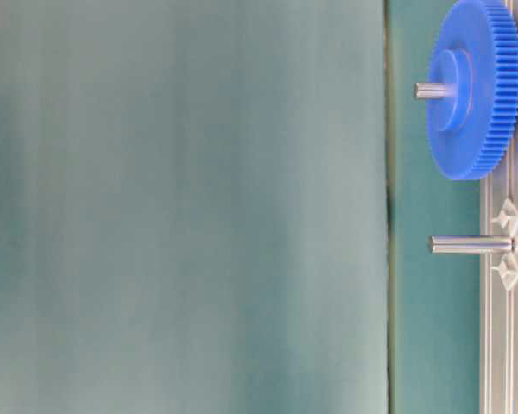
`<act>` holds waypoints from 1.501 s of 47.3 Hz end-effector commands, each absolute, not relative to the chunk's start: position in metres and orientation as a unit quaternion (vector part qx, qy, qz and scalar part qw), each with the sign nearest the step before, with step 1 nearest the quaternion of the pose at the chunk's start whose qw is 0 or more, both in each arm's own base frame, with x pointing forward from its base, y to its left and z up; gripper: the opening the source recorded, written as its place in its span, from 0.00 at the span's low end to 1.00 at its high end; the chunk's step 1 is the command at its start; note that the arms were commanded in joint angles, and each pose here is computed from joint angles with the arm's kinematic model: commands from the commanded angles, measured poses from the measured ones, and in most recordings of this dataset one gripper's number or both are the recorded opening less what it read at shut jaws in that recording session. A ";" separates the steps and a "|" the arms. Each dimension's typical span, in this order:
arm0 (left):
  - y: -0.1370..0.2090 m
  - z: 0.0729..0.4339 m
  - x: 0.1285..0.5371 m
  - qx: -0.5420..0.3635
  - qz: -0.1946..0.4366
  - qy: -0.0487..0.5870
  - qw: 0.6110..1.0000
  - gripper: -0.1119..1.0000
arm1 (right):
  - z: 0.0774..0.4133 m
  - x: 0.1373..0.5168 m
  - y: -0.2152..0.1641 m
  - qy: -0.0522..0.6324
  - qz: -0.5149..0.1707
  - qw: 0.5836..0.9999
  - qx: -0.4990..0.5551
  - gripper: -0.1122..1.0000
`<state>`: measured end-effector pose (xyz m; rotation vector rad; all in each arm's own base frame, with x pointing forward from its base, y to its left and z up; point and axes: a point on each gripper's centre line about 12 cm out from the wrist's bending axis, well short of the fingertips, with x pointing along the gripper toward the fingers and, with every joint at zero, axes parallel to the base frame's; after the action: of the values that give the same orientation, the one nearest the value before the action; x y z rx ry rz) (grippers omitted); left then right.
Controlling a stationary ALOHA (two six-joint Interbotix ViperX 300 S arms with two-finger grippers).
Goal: Find the location of the shaft and insert the small gear.
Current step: 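Move the left gripper toward the small blue gear on the table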
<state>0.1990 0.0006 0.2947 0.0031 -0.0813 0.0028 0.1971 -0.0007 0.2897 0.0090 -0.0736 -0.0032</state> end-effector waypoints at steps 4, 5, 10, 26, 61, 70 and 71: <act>0.000 0.291 0.201 0.002 0.000 -0.034 0.999 0.15 | 0.284 0.199 -0.002 -0.019 -0.007 1.000 0.013 0.25; 0.000 0.291 0.201 0.001 0.000 -0.031 1.000 0.12 | 0.281 0.199 -0.003 -0.012 -0.008 1.000 0.017 0.22; 0.000 0.290 0.203 -0.004 -0.001 -0.017 1.000 0.09 | 0.270 0.197 -0.002 0.023 -0.008 0.999 0.031 0.11; -0.006 0.278 0.219 -0.010 -0.013 0.065 0.998 0.09 | 0.258 0.193 -0.003 0.053 -0.011 0.998 0.041 0.08; -0.017 0.240 0.270 -0.001 -0.027 0.262 0.965 0.09 | 0.245 0.190 -0.007 0.106 -0.022 0.993 0.044 0.08; -0.021 0.230 0.283 0.002 -0.032 0.297 0.954 0.09 | 0.245 0.190 -0.007 0.105 -0.023 0.993 0.045 0.08; -0.021 0.229 0.284 0.002 -0.032 0.300 0.953 0.09 | 0.245 0.190 -0.007 0.105 -0.023 0.993 0.045 0.08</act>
<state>0.2750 -0.0187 0.2201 0.0013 0.6247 -0.0577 0.1883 -0.0062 0.2401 0.0768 0.2242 -0.0413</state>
